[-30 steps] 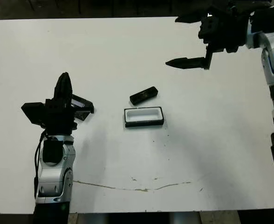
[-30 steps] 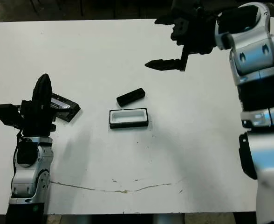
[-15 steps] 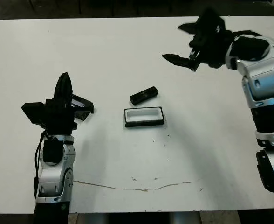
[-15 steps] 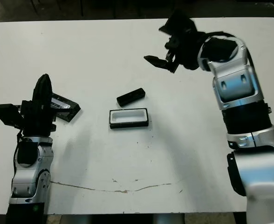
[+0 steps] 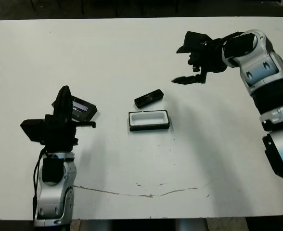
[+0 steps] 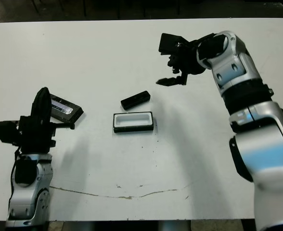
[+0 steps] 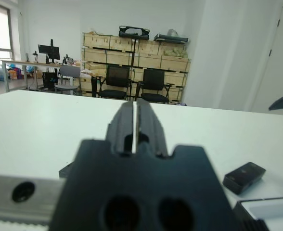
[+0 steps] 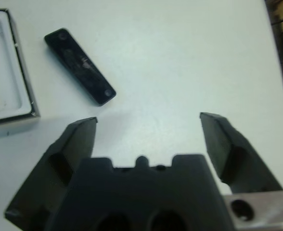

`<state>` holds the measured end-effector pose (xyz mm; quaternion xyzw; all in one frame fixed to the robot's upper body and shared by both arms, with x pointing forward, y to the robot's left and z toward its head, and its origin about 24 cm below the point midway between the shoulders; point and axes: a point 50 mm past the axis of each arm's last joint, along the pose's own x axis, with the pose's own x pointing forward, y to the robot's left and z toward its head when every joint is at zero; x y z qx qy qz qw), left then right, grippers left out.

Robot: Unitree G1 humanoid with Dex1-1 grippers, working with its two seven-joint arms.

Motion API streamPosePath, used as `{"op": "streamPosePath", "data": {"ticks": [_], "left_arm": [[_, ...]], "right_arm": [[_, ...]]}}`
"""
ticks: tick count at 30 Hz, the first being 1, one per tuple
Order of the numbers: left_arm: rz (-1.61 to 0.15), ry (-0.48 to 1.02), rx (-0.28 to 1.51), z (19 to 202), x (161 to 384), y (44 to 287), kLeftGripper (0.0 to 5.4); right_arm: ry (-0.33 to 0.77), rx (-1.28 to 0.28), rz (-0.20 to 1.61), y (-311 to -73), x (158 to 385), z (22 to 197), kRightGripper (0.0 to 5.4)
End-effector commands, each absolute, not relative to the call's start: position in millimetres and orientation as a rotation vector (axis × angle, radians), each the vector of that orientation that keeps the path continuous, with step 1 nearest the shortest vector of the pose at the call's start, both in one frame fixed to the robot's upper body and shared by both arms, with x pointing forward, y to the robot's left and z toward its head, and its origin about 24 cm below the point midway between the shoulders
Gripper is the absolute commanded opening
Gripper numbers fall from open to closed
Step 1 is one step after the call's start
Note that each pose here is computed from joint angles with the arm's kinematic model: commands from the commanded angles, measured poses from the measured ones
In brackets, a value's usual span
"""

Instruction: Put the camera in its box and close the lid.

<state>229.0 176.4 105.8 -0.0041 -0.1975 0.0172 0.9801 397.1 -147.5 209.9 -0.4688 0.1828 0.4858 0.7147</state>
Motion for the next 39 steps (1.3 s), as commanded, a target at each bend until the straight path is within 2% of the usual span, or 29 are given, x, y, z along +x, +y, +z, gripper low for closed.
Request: {"op": "streamPosePath", "data": {"ticks": [1, 7, 12, 15, 26, 33, 39], "left_arm": [[0.037, -0.362, 0.012, 100.1, 225.0, 180.6, 0.0], [0.041, -0.338, 0.03, 97.5, 225.3, 181.8, 0.0], [0.036, -0.331, 0.028, 94.4, 226.7, 181.3, 0.0], [0.033, -0.32, 0.02, 92.5, 226.5, 181.0, 0.0], [0.04, -0.313, 0.044, 90.8, 223.9, 182.3, 0.0], [0.045, -0.31, 0.053, 89.4, 221.0, 183.5, 0.0], [0.047, -0.303, 0.059, 88.4, 220.3, 182.4, 0.0]], "right_arm": [[0.432, -1.077, 1.132, -141.5, 398.2, 208.7, 5.39], [0.514, -1.071, 1.215, -132.9, 397.0, 191.0, 5.39], [0.597, -1.124, 1.228, -123.0, 396.2, 175.3, 5.39], [0.623, -1.101, 1.231, -118.0, 395.8, 169.8, 5.39], [0.57, -1.128, 1.248, -97.9, 393.7, 150.0, 5.39], [0.516, -1.169, 1.237, -89.3, 394.3, 147.7, 5.39], [0.52, -1.158, 1.211, -85.2, 395.2, 147.1, 5.39]]}}
